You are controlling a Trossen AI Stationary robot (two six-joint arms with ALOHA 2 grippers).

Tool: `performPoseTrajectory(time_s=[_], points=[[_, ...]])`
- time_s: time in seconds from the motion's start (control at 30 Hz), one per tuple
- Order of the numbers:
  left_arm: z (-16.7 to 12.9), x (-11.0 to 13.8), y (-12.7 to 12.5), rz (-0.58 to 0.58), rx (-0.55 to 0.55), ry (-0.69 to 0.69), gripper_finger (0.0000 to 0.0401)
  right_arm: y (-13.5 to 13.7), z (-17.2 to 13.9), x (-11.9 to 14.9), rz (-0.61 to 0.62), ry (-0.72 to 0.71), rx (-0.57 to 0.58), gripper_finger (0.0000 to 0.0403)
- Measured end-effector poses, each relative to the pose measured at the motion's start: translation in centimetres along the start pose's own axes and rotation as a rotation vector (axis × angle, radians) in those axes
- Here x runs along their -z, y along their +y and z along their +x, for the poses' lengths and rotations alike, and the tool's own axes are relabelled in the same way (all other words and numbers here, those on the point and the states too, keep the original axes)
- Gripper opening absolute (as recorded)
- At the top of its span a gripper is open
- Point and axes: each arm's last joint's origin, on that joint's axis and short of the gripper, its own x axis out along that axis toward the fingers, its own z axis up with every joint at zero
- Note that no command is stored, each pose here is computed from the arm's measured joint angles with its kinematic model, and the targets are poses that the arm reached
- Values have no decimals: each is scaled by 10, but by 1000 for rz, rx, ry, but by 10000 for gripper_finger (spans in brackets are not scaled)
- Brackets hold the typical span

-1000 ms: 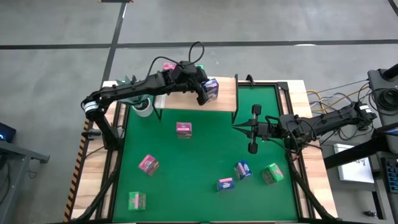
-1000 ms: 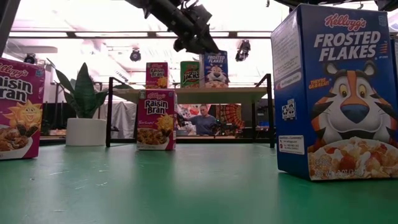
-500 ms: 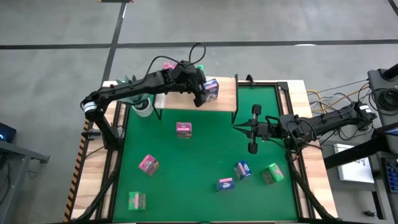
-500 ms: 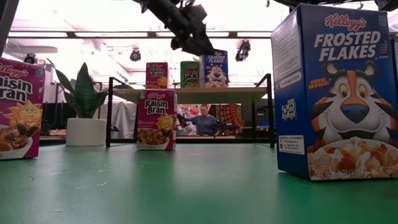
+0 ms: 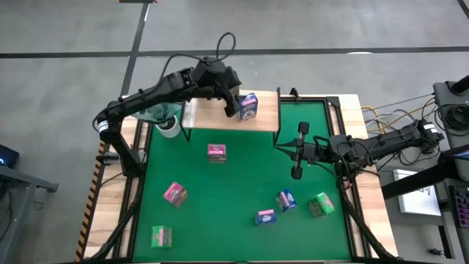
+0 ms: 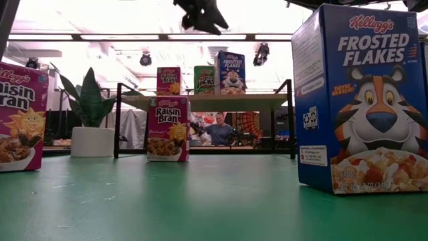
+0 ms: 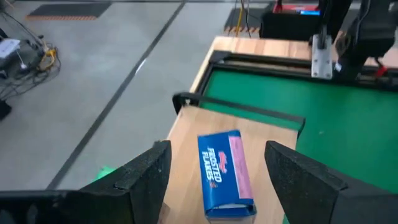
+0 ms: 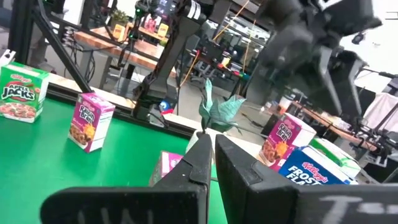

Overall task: Stack cereal on shelf
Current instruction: Put the left blue cereal box on the shelf

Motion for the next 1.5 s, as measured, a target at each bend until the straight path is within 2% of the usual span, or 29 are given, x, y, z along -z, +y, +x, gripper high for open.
performPoseTrajectory(time_s=[0.2,0.37,0.53,0.73,0.9,1.03,1.5], points=[[-16,-12,3,-12,-2,-16,237,0,0,0,-11,-2,1,13],[-16,-16,3,-22,-1,-22,229,0,0,0,-19,-4,2,13],[0,-25,2,-25,49,-1,225,-1,0,-3,-23,-7,10,13],[20,-29,2,5,80,120,224,-1,0,-1,-30,16,10,13],[39,-20,-1,44,94,209,224,-1,-2,0,-23,35,1,13],[46,-12,1,65,58,256,224,-3,-5,0,-3,44,-2,13],[60,-2,0,90,59,301,224,-4,-8,0,14,48,-4,13]])
